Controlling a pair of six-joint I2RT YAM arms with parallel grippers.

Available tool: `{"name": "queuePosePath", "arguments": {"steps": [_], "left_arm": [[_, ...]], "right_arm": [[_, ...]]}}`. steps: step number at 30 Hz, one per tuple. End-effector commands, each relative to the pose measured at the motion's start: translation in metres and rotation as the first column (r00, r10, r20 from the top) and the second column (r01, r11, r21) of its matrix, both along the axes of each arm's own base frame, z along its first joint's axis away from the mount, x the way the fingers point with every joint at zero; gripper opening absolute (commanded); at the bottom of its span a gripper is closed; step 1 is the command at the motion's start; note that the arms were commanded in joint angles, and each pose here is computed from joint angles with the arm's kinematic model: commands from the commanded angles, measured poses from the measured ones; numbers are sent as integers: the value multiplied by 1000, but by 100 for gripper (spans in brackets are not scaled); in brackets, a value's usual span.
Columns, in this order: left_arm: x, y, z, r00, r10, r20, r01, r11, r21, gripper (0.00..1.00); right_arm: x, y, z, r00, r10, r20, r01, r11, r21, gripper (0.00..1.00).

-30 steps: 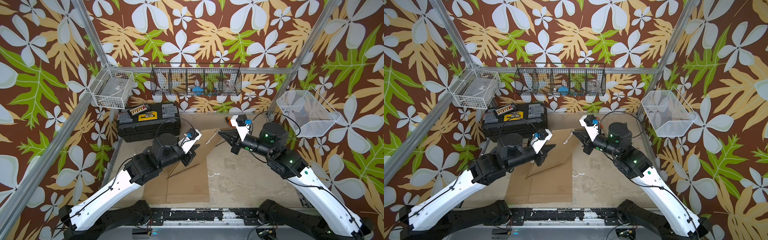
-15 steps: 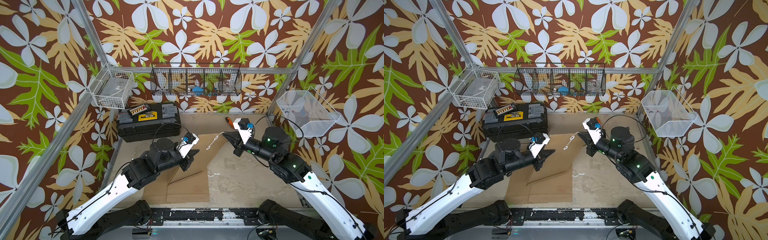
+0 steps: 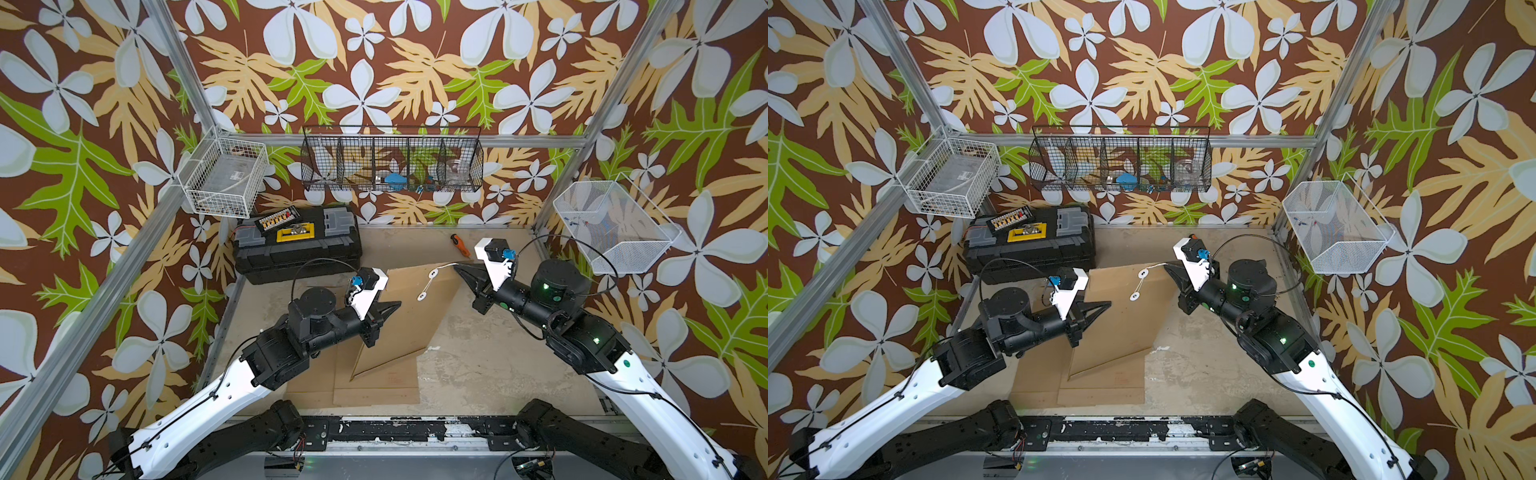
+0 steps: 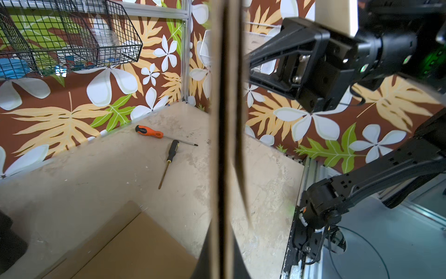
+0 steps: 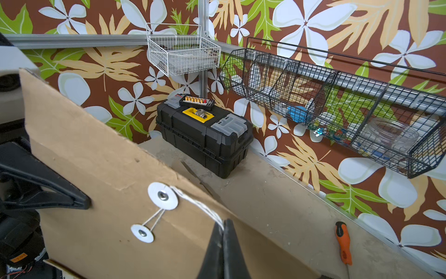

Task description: Open the file bag

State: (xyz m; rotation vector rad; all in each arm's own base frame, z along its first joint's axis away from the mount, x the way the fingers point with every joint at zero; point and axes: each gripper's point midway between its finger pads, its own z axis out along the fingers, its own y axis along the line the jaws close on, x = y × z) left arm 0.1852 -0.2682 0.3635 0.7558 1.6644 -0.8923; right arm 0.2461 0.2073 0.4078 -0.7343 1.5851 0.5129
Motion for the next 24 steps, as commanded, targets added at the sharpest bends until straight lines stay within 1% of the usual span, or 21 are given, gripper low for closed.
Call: {"name": "queuePosePath", "arguments": {"steps": [1,8,14,20,24], "left_arm": [[-4,-3,24,1000,-23,21,25,994,-104,0],[-4,3,26,1000,1,30,3,990,-139,0],[-5,4,30,999,6,38,0,987,-162,0],[-3,9,30,998,30,46,-22,986,-167,0],[-3,8,28,999,25,44,-17,986,-167,0]], "right_arm": [[2,-3,9,999,-19,27,18,1000,25,0],[0,-4,9,999,-19,30,18,999,33,0],[-4,3,3,1000,28,6,-28,999,25,0],[-4,6,-14,999,43,-25,-44,999,-27,0],[-5,10,-22,996,70,-53,-72,996,-49,0]]}}
